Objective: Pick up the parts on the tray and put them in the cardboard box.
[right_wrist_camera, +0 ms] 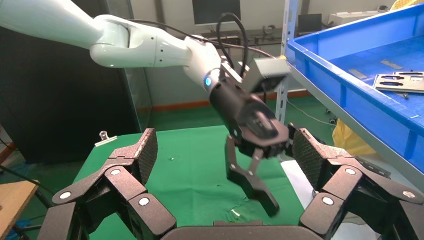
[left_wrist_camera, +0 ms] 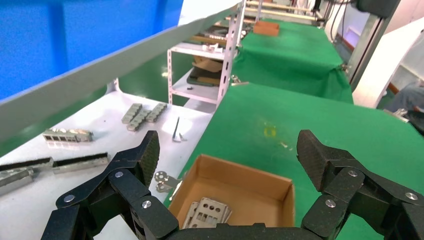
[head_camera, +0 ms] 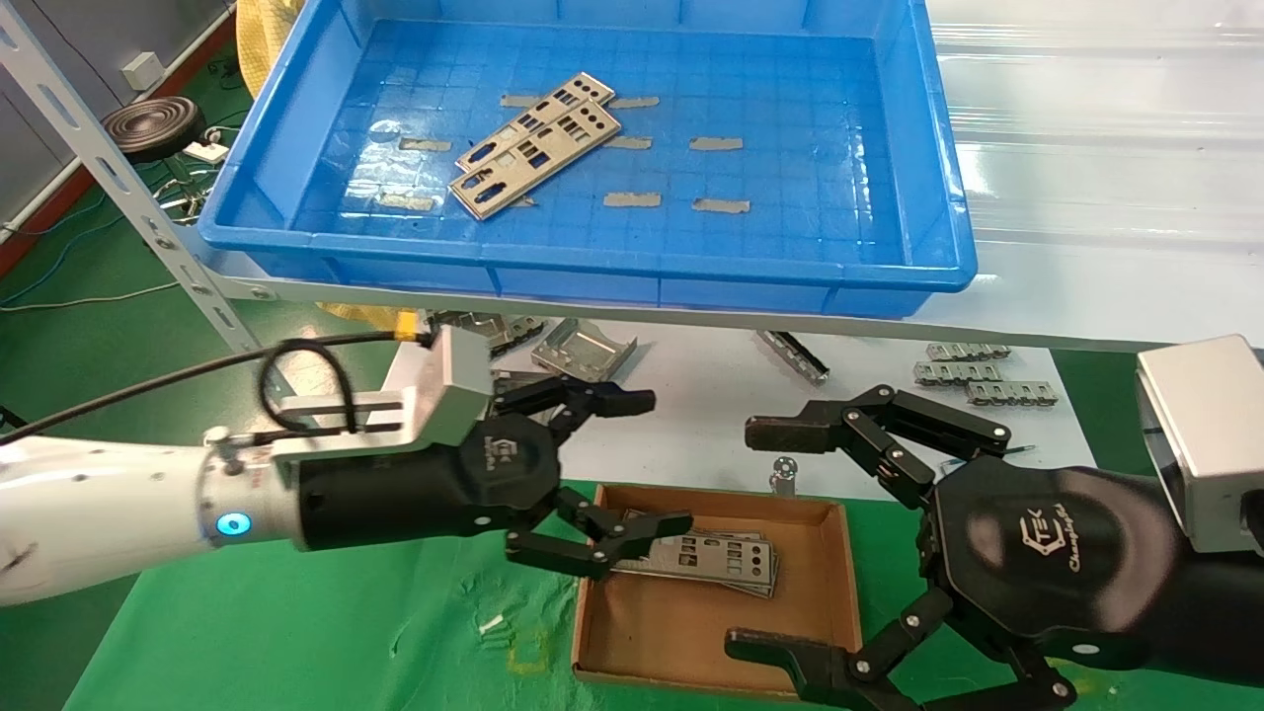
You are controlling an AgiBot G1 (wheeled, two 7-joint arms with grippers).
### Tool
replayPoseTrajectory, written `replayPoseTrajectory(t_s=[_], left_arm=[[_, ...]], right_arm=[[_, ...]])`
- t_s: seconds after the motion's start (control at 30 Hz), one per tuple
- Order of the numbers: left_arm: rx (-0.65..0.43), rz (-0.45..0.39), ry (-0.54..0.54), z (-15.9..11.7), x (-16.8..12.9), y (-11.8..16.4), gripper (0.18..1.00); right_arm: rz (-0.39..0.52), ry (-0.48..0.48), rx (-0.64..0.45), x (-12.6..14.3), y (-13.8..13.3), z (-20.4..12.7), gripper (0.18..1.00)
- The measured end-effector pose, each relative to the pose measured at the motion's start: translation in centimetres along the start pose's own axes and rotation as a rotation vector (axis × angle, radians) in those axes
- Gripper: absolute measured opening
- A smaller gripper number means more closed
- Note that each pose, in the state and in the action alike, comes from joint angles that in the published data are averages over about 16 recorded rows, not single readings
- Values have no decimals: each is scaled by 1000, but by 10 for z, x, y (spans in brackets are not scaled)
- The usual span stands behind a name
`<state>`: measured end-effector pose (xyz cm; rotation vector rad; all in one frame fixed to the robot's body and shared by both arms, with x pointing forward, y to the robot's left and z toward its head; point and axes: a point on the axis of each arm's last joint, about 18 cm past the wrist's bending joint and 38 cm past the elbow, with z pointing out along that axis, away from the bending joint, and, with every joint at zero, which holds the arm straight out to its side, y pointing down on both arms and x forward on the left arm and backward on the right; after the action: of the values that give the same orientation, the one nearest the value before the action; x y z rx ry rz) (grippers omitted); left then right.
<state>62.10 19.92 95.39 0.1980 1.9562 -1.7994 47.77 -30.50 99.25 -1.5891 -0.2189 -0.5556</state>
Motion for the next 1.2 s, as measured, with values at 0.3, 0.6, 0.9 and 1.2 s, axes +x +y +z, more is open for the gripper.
replayPoseTrajectory(t_s=[0.3,0.6,0.9,1.2], left_arm=[[49,-8,-9,-36,15,-17,1001],[72,1,-9,-72,34,-36,1001],[68,21,0,-104,58,-57,1001],[40,47,17,-128,83,-76,1001]], right_arm=[[0,0,0,0,0,0,1001],[0,0,0,0,0,0,1001],[0,0,0,0,0,0,1001],[0,0,0,0,0,0,1001]])
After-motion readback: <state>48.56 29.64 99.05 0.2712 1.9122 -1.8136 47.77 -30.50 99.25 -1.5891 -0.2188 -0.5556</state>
